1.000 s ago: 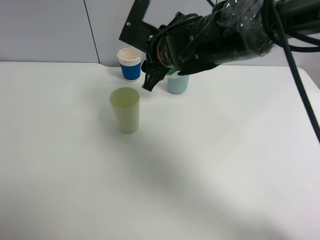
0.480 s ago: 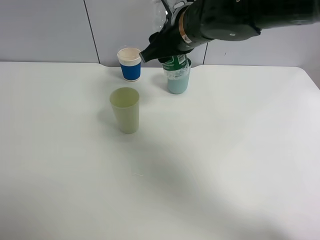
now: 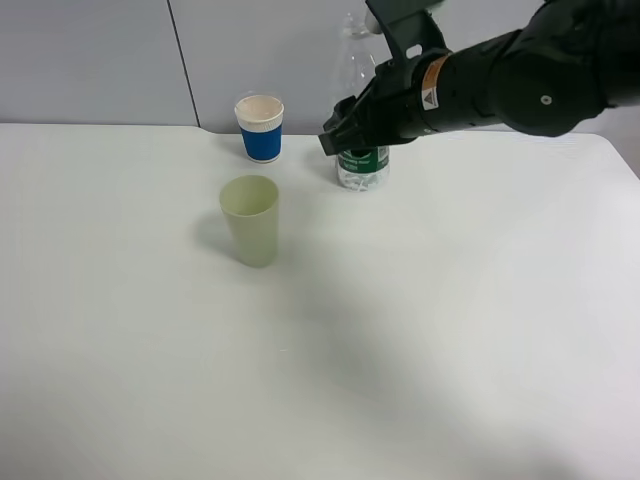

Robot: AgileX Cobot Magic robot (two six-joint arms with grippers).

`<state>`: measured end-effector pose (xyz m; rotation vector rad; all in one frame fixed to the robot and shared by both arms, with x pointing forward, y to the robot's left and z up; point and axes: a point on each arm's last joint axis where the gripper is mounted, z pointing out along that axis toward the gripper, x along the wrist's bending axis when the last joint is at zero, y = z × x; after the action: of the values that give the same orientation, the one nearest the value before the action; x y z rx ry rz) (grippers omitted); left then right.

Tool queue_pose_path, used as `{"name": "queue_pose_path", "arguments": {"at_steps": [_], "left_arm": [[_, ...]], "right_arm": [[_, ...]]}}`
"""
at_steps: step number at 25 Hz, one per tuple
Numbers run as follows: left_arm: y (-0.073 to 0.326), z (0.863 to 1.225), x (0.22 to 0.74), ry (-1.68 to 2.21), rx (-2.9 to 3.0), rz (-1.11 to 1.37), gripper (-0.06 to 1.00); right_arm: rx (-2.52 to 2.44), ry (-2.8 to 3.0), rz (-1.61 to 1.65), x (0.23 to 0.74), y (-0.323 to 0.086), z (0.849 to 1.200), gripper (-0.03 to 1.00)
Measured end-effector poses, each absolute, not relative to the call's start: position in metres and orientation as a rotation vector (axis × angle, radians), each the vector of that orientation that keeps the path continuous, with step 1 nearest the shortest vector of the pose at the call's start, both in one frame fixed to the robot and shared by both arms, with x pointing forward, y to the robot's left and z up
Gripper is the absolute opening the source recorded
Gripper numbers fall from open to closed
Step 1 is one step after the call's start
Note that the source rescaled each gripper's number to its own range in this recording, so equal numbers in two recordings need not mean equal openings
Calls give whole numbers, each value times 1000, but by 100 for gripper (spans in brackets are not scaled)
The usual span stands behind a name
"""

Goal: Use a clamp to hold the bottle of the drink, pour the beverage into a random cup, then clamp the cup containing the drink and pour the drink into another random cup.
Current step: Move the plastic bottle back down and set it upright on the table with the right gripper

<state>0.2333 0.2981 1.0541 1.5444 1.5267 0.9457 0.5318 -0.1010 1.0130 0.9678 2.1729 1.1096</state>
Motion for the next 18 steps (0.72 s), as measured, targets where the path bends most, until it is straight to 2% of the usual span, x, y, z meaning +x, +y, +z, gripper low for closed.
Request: {"name": "queue_pose_path", "arguments": {"at_steps": [11,18], "left_arm": [[298,1054,233,1527,1544,946,100],[298,1054,233,1527,1544,946,100]], "right_arm": [[783,2116,1124,515,-139,966,2],[1026,1779,1169,502,-173,951,2]]}}
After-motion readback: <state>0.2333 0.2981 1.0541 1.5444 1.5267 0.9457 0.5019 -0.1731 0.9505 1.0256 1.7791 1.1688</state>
